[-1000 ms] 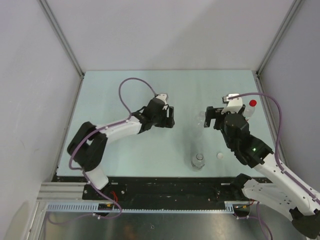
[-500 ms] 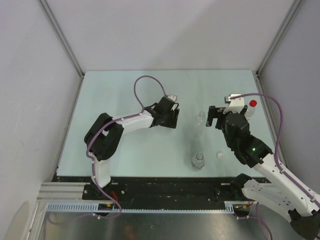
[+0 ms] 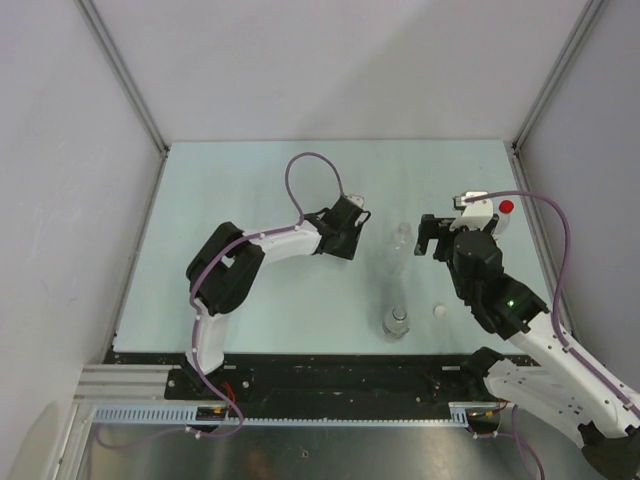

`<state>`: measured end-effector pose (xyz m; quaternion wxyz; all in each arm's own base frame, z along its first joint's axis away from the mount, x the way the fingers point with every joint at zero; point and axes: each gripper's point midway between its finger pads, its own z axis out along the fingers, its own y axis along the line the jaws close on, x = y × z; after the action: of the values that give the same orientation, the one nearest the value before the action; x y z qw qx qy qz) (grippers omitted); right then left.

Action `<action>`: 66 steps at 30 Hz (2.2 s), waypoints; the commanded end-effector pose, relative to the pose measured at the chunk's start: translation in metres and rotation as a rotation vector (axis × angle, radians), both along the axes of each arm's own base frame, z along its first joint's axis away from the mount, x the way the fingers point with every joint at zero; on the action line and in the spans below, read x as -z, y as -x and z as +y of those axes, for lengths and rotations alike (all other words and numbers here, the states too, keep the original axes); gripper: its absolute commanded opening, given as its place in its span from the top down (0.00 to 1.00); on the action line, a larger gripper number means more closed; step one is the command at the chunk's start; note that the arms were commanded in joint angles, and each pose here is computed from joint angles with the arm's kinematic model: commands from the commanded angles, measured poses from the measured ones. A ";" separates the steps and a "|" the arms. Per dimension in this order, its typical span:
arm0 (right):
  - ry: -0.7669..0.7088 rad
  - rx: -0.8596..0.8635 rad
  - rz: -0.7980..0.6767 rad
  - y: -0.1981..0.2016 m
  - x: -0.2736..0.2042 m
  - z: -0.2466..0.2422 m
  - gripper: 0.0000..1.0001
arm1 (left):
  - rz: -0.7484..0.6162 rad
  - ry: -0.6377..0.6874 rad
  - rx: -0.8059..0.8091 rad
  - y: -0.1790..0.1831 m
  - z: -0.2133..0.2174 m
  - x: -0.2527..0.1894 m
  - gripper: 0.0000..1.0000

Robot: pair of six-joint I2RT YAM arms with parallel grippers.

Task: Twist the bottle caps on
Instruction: Pick up the bottle cap from the center of the board.

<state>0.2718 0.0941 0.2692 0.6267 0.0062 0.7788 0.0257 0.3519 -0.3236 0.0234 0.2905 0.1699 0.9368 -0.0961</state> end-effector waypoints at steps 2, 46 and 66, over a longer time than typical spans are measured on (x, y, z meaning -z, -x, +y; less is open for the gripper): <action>-0.030 0.025 -0.034 0.001 -0.008 -0.005 0.01 | -0.035 -0.025 -0.003 -0.010 0.000 -0.007 0.51; -0.135 0.038 -0.020 0.034 -0.008 -0.018 0.01 | -0.197 0.185 0.179 0.021 -0.003 -0.137 0.95; -0.266 -0.662 -0.058 0.118 -0.032 0.058 0.01 | -0.844 0.894 1.293 0.270 0.035 -0.318 0.91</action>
<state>0.1706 0.1239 0.3113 0.6314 -0.0823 0.7168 0.2842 0.1032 -0.2923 0.3217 0.5219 0.5158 0.4368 -0.5203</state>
